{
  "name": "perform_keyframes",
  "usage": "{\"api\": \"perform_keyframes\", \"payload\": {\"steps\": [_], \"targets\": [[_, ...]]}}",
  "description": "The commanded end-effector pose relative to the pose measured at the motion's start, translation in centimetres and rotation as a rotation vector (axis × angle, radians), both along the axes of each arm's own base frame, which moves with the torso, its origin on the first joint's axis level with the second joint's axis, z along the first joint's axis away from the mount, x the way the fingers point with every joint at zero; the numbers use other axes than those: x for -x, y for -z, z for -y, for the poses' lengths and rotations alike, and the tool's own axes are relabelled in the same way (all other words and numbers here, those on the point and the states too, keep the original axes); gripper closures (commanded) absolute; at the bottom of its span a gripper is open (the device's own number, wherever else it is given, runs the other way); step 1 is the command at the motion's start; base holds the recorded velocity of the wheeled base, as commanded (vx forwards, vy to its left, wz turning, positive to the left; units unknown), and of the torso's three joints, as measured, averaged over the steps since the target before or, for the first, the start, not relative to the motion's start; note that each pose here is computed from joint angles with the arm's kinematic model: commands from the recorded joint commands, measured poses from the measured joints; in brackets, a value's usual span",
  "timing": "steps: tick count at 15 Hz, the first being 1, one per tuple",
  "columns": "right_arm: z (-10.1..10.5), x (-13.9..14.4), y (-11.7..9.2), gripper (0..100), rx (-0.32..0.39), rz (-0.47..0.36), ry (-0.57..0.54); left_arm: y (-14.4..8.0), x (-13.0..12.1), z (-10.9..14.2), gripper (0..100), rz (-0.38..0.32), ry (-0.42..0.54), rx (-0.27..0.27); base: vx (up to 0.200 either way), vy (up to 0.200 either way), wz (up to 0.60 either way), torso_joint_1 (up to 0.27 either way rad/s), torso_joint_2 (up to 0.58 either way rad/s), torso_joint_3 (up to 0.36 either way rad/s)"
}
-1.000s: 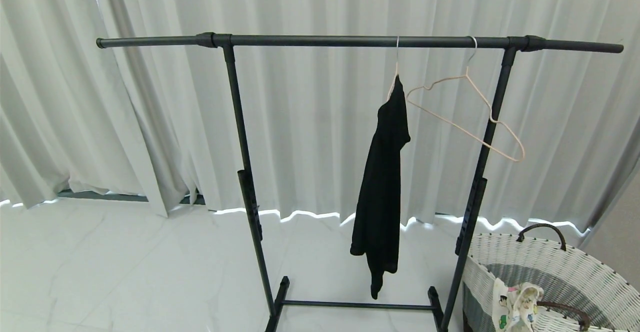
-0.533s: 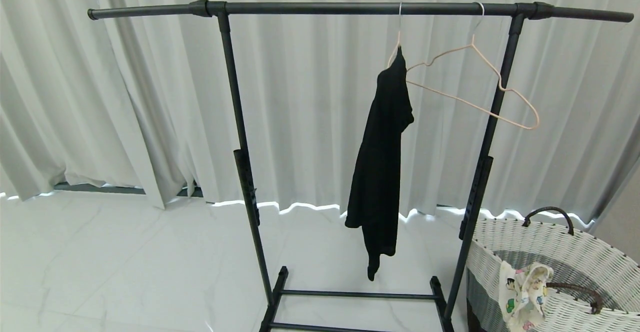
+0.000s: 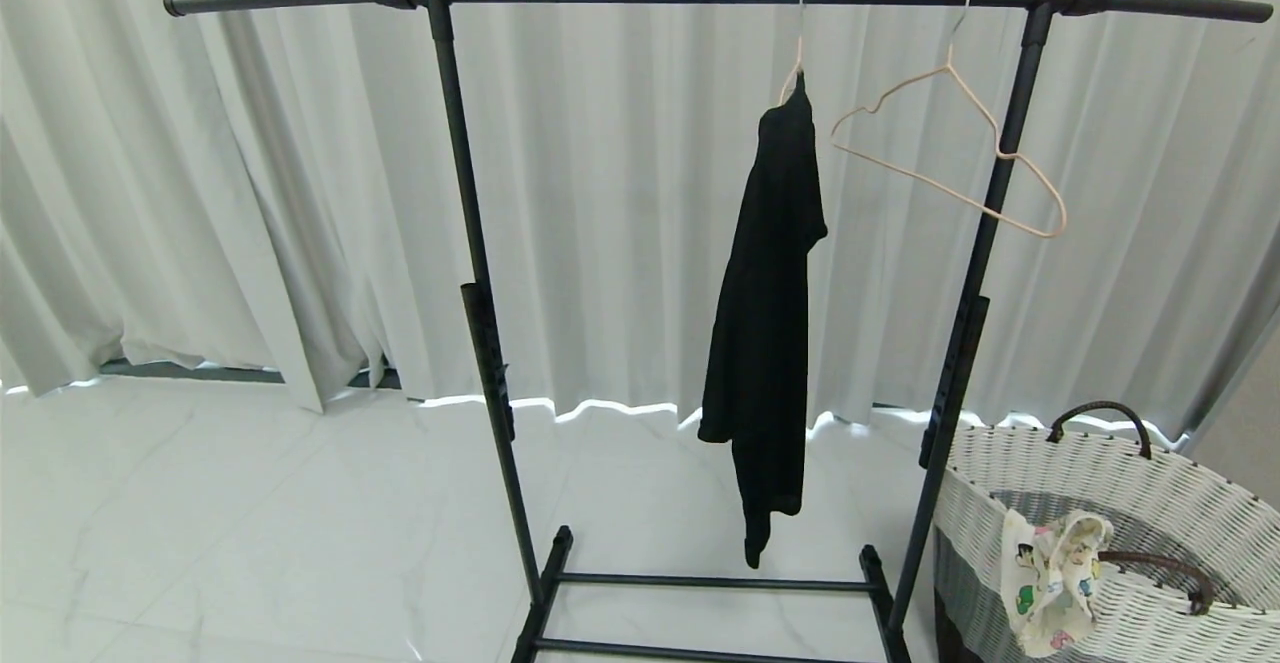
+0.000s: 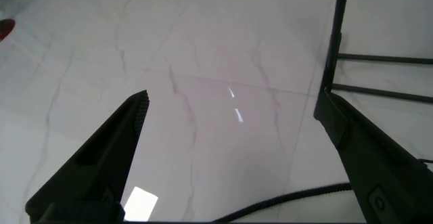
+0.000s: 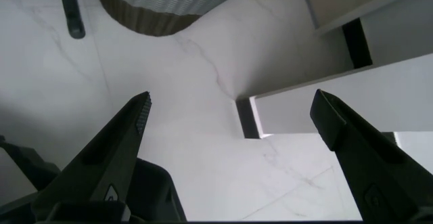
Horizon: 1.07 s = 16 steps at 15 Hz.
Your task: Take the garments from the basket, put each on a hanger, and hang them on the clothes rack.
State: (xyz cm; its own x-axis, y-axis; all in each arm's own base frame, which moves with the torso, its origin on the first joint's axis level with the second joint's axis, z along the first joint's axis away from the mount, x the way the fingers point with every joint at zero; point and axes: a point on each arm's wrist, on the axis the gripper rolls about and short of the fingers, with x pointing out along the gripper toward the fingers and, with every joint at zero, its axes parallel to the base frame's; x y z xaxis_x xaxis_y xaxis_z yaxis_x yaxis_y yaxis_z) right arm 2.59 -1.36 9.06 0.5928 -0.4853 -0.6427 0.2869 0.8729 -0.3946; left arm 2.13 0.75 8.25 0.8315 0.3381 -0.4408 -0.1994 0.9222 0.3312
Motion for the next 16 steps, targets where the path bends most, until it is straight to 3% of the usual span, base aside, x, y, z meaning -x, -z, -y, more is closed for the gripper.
{"api": "perform_keyframes", "payload": {"steps": [1,3,16], "targets": [[0.0,0.0,-0.01,0,0.0,0.002,0.002,0.01,0.01,0.0,0,0.0,-0.001,0.0,0.0,-0.2,0.0,-0.002,0.0,0.012],[-0.01,0.04,-0.02,0,0.002,0.006,0.001,0.01,0.01,0.0,0,0.0,-0.001,0.0,0.0,-0.2,0.0,0.005,0.0,0.002],[-0.13,0.37,-0.07,0,0.001,0.043,-0.019,0.08,0.18,0.07,0,0.026,0.019,0.039,0.185,0.0,0.0,0.001,0.0,0.003]]}}
